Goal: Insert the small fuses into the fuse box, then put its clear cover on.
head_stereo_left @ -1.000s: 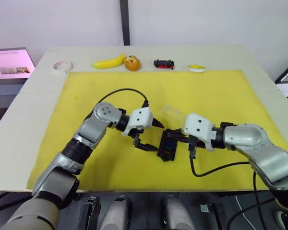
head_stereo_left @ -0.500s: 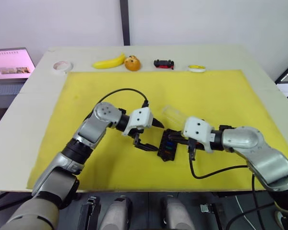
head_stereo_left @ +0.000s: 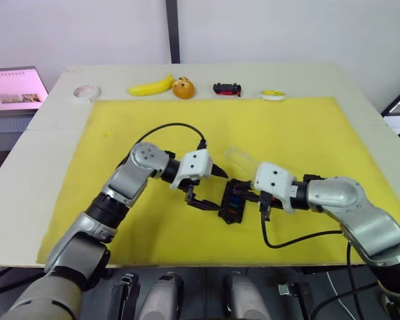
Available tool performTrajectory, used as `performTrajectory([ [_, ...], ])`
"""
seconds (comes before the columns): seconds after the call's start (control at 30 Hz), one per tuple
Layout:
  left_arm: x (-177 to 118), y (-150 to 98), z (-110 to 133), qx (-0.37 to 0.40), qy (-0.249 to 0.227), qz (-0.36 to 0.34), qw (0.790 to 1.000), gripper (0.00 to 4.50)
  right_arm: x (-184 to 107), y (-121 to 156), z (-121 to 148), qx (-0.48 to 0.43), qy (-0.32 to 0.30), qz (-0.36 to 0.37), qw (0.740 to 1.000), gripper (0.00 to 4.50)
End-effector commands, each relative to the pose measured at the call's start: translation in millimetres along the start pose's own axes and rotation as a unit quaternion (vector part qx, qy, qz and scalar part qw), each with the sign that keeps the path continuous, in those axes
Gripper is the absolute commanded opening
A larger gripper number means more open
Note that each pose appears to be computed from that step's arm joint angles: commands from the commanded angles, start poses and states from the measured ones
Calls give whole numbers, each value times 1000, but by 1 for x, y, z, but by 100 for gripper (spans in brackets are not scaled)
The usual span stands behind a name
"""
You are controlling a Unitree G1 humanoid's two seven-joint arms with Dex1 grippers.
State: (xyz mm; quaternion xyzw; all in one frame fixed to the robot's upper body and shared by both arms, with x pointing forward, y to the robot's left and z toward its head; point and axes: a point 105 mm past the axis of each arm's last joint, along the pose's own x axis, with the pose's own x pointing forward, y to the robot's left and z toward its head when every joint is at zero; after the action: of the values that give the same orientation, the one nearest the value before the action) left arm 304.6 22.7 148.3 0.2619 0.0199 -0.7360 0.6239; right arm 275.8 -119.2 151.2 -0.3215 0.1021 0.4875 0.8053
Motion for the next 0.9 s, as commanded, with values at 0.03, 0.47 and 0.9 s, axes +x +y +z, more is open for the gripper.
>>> performTrajectory([
  [0.03, -5, 5, 8, 14, -7, 12, 1000, 450, -11, -7, 22, -22, -32, -15, 999, 241],
  [0.47, -2, 1, 8, 18, -14, 2, 1000, 450, -14, 3, 25, 76, -96, 1, 993, 181],
  [0.9, -1, -1, 9, 23, -13, 0, 1000, 450, -5, 5, -5, 189, -113, -10, 975, 5],
])
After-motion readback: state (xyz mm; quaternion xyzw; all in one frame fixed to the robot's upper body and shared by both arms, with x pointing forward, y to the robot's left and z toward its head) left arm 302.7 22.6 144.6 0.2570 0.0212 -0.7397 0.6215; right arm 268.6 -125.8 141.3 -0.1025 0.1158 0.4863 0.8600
